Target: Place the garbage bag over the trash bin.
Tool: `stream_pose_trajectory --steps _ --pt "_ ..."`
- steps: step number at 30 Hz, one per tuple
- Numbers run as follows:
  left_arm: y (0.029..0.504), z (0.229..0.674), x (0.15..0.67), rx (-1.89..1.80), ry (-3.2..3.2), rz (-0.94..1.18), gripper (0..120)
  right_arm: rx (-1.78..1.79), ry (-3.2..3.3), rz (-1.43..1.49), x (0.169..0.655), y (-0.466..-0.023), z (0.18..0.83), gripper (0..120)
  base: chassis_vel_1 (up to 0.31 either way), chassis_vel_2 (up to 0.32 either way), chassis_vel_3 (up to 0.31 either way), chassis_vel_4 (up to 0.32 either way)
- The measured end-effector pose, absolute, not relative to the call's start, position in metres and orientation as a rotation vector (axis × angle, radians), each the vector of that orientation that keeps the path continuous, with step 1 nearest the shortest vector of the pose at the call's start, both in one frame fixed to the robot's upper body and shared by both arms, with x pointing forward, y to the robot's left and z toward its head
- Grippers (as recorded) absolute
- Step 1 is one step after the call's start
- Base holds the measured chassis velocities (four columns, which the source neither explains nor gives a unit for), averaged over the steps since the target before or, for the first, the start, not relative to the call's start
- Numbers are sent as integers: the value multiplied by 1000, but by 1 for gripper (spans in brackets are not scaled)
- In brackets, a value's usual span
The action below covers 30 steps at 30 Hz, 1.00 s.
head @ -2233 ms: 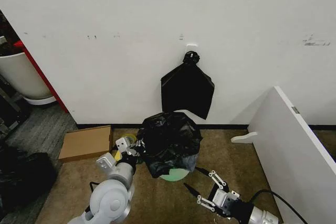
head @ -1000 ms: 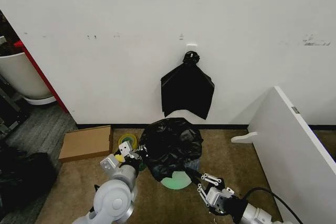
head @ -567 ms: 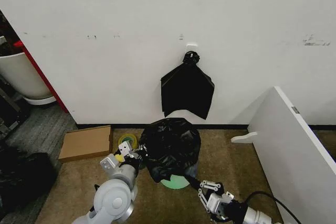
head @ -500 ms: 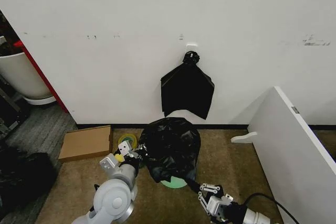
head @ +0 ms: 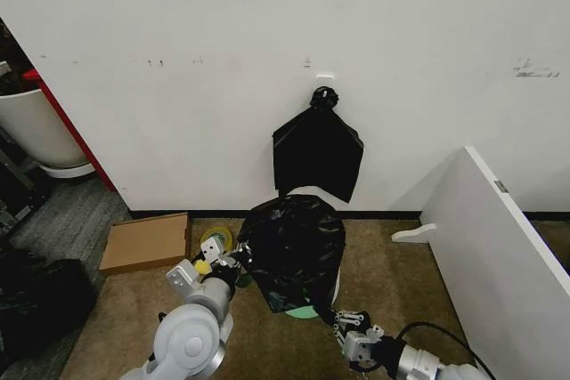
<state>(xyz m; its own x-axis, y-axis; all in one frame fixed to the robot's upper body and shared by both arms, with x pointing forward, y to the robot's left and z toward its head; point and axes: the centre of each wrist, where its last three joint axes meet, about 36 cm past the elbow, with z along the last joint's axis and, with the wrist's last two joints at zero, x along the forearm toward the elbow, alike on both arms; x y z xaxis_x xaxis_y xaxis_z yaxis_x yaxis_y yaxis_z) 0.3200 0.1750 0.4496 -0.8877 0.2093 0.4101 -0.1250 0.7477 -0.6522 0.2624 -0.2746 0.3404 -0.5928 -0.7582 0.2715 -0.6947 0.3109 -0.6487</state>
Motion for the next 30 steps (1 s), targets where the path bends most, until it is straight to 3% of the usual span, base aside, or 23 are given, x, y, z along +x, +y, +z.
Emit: stream_pose_trajectory --steps 18,22,24,30 --pt "172 441 314 -95 -2507 909 4 -1420 2540 -1112 263 -266 313 0 0 0 0 0" --pt "172 440 314 -98 -2540 883 4 -1401 2590 -964 253 -252 320 15 0 0 0 0" --pt "173 440 314 -97 -2545 878 4 -1400 2596 -940 249 -250 321 16 0 0 0 0" --pt "177 440 312 -94 -2582 848 4 -1397 2616 -841 221 -244 328 43 0 0 0 0"
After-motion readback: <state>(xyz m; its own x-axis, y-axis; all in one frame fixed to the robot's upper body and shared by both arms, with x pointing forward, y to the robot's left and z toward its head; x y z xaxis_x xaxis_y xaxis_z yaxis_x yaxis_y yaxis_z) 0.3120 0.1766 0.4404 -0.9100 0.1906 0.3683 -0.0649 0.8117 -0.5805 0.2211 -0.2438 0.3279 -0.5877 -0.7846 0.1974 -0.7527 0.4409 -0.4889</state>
